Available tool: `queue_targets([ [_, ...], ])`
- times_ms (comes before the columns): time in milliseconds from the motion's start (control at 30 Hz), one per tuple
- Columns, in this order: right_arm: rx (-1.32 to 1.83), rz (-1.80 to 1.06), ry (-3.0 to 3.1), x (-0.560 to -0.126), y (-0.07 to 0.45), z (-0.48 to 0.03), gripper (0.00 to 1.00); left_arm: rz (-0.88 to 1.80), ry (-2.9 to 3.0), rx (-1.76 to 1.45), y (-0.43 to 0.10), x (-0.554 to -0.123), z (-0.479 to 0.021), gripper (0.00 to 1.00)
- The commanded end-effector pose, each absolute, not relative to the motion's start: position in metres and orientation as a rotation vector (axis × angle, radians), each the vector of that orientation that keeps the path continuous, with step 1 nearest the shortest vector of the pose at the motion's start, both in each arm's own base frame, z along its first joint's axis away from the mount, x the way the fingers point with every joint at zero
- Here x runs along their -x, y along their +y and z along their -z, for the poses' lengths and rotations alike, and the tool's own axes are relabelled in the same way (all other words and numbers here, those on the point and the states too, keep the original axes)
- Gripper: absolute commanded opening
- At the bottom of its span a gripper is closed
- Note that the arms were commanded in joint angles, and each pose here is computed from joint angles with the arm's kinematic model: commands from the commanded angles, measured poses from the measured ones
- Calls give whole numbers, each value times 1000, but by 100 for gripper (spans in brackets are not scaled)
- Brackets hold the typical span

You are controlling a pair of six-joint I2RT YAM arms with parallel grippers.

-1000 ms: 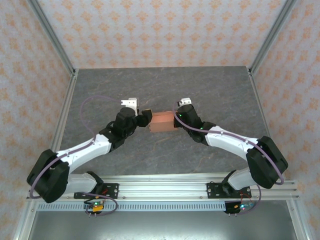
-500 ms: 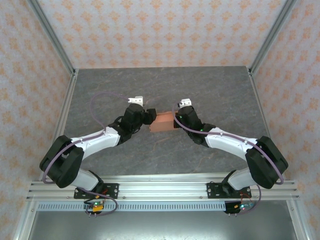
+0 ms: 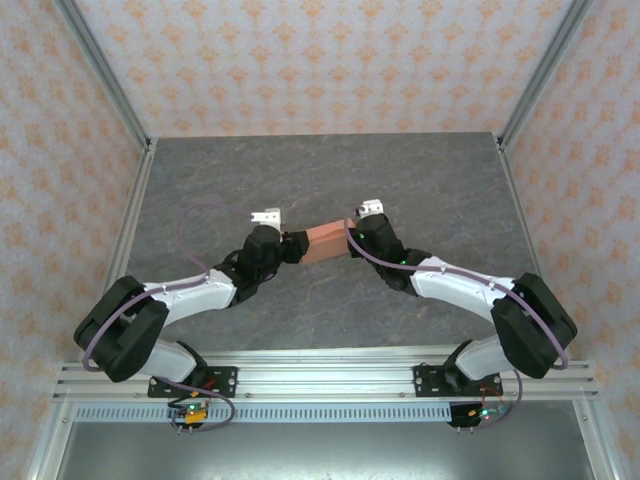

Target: Fold the paper box

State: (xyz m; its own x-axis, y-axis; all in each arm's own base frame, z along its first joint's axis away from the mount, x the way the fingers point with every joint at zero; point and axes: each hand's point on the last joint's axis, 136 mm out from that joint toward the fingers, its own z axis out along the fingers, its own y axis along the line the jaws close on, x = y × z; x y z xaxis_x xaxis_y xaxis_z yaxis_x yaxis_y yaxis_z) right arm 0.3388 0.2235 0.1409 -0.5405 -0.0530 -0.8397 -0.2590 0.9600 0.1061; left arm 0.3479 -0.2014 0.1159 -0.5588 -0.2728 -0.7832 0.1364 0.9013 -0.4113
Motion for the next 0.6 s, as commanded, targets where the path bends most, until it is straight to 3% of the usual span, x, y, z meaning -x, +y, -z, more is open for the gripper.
queue_targets([
  [0,230,-265,2069,-335,217,-172,36,374,2163,69,-185,-336,-79,53],
  [133,348,-336,2082,-329,227,-195,47,357,2142,81,-183,-337,-76,53],
  [300,301,-392,2092,-346,228,-203,48,333,2151,47,-187,-340,-73,53],
  [567,366,-294,2184,-363,226,-121,47,317,2159,40,-184,-338,-69,54],
])
